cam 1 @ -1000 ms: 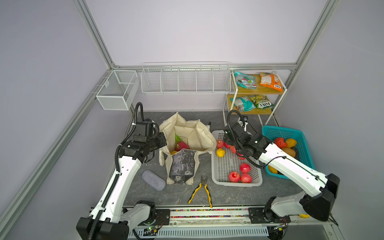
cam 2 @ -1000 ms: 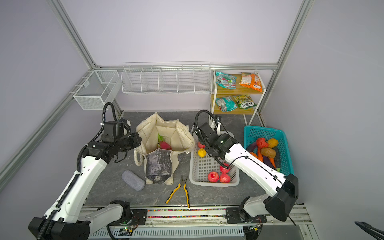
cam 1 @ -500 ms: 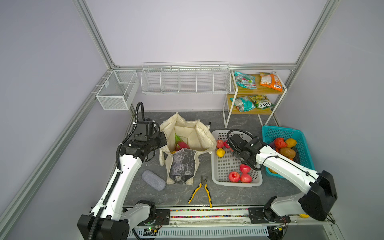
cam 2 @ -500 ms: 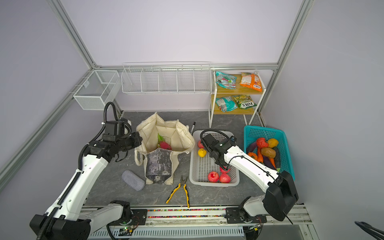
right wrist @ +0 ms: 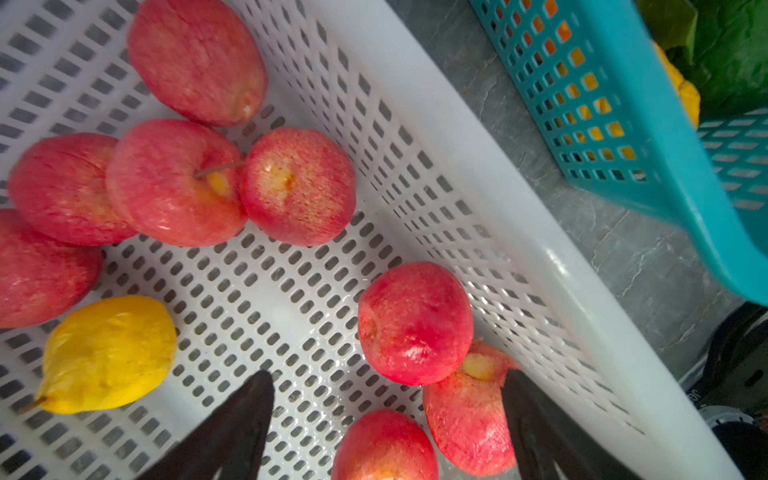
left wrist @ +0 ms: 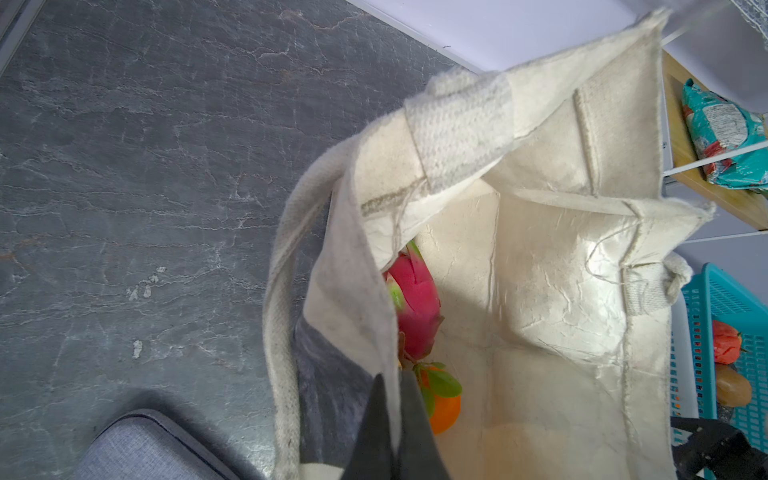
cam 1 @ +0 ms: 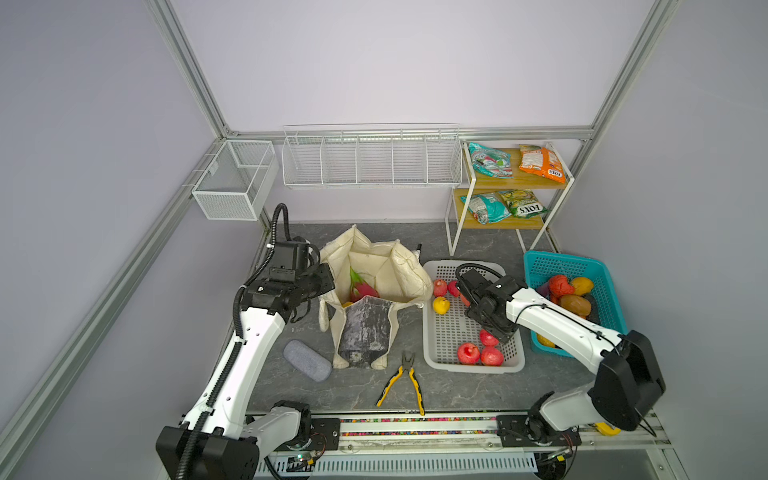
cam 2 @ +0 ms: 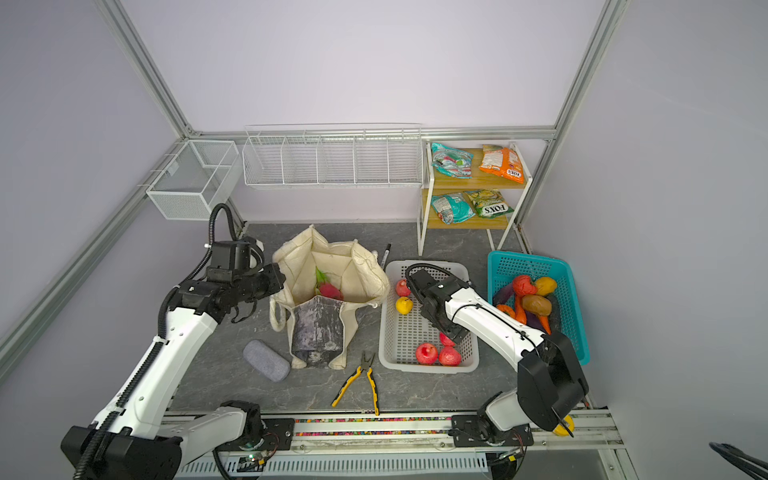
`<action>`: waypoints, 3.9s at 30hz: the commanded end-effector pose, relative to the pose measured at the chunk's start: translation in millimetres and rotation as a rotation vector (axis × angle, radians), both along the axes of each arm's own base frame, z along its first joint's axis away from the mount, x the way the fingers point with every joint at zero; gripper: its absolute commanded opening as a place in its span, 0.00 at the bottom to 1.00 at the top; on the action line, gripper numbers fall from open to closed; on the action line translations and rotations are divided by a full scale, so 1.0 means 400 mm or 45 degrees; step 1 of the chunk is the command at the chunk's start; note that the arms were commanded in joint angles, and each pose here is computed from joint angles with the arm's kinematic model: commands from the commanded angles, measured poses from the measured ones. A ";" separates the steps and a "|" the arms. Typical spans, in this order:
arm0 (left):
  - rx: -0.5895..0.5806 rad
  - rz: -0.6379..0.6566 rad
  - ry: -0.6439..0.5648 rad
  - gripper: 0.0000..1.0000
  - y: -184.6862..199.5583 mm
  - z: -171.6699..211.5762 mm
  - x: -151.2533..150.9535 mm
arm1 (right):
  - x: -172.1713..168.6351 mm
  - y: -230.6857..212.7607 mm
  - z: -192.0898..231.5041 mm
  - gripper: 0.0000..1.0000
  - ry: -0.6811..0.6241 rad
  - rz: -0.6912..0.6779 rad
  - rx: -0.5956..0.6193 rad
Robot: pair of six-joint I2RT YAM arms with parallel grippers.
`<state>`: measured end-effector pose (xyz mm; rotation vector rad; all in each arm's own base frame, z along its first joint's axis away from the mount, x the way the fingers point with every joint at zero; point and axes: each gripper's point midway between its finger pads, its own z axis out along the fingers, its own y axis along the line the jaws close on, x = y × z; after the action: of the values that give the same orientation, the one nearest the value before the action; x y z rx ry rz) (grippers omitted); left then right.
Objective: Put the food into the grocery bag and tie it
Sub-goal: 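Lower the right gripper onto a red apple in the white basket, then close the right gripper on the red apple and lift it toward the bag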
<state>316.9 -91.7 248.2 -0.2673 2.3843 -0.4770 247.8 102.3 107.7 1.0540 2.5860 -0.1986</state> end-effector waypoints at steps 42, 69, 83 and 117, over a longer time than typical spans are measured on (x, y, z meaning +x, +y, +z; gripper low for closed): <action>0.007 -0.002 -0.003 0.00 0.002 0.015 -0.001 | -0.010 -0.009 -0.153 0.95 0.251 -0.012 -0.094; 0.008 0.006 -0.008 0.00 0.007 0.009 -0.012 | -0.010 -0.018 -0.158 0.55 0.226 0.006 -0.107; 0.007 0.007 -0.008 0.00 0.006 0.008 -0.011 | 0.046 0.020 -0.044 0.43 0.092 0.146 -0.099; -0.013 0.013 -0.036 0.00 0.004 0.013 -0.008 | 0.122 0.719 0.504 0.49 -0.722 1.784 0.744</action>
<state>316.7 -91.2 250.8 -0.2702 2.3708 -0.4786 307.2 359.4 303.2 -0.4653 2.2960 0.8958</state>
